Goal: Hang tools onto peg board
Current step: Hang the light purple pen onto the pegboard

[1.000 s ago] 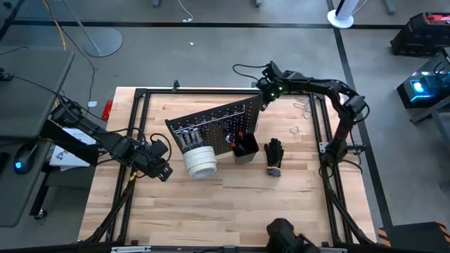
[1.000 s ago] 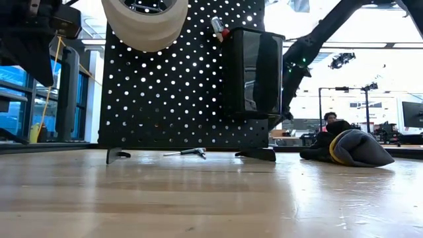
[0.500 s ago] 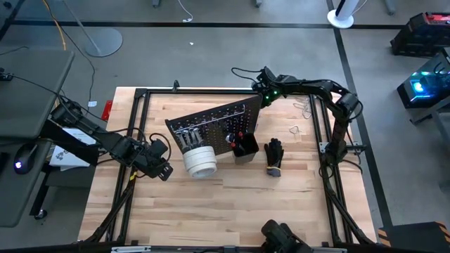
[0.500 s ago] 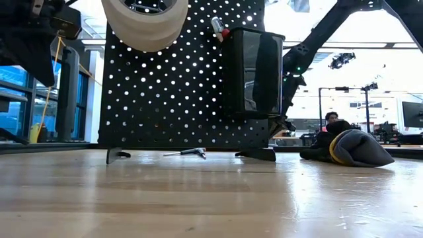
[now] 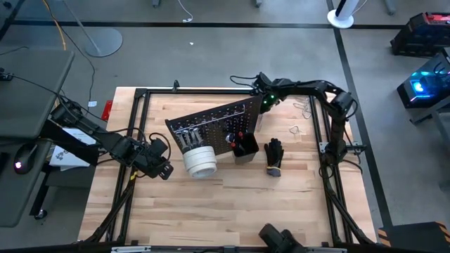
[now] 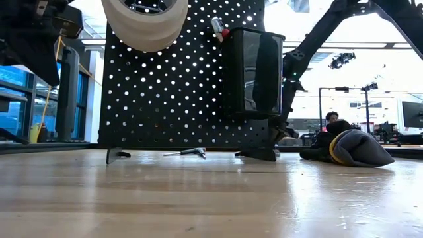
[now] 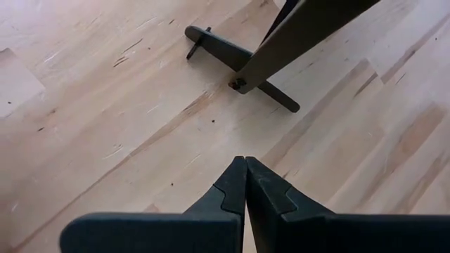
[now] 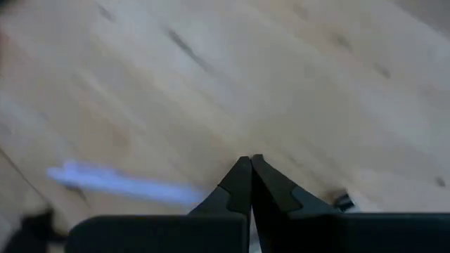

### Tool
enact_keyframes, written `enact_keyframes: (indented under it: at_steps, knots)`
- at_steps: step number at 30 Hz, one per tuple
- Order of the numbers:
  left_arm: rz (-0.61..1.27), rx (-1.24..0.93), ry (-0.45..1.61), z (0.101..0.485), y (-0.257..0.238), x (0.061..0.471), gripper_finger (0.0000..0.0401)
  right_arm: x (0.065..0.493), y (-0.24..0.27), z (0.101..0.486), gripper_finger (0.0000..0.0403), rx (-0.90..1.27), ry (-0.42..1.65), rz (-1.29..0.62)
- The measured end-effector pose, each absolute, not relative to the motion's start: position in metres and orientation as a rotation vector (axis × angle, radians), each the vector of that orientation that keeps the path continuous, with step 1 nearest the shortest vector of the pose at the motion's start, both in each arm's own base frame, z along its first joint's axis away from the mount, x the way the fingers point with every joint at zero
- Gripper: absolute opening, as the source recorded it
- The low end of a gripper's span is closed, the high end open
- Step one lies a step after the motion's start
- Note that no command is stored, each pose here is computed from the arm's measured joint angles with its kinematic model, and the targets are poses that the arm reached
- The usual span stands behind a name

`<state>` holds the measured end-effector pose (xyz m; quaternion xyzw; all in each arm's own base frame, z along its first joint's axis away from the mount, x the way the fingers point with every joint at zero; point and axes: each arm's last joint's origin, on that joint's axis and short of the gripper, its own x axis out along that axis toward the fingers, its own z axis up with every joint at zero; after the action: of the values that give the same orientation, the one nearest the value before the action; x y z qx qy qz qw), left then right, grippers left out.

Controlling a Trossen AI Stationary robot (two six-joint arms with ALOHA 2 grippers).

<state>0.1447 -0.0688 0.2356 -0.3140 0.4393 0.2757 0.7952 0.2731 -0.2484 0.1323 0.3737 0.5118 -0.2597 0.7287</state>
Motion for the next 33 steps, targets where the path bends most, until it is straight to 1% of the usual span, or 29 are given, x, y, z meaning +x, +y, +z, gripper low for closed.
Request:
enact_keyframes:
  at_steps: [8,15,20,23,27,30,33]
  knots:
    - [0.608,-0.662,0.918,0.236,-0.068,0.145,0.0000,0.256,-0.231,0.131,0.0000,0.747,1.407,-0.478]
    - [0.633,-0.676,0.889,0.236,-0.067,0.145,0.0000,0.253,-0.210,0.133,0.0000,0.709,1.568,-0.412]
    - [0.641,-0.679,0.880,0.236,-0.067,0.146,0.0000,0.236,-0.183,0.131,0.0000,0.701,1.601,-0.405]
    - [0.647,-0.673,0.870,0.236,-0.067,0.146,0.0000,0.220,-0.165,0.130,0.0000,0.721,1.557,-0.432]
    - [0.649,-0.671,0.866,0.236,-0.067,0.146,0.0000,0.209,-0.155,0.147,0.0000,0.730,1.379,-0.483]
    - [0.650,-0.670,0.867,0.236,-0.067,0.146,0.0000,0.216,-0.165,0.178,0.0000,0.604,1.128,-0.471]
    - [0.649,-0.670,0.867,0.236,-0.067,0.146,0.0000,0.223,-0.172,0.193,0.0000,0.527,1.035,-0.460]
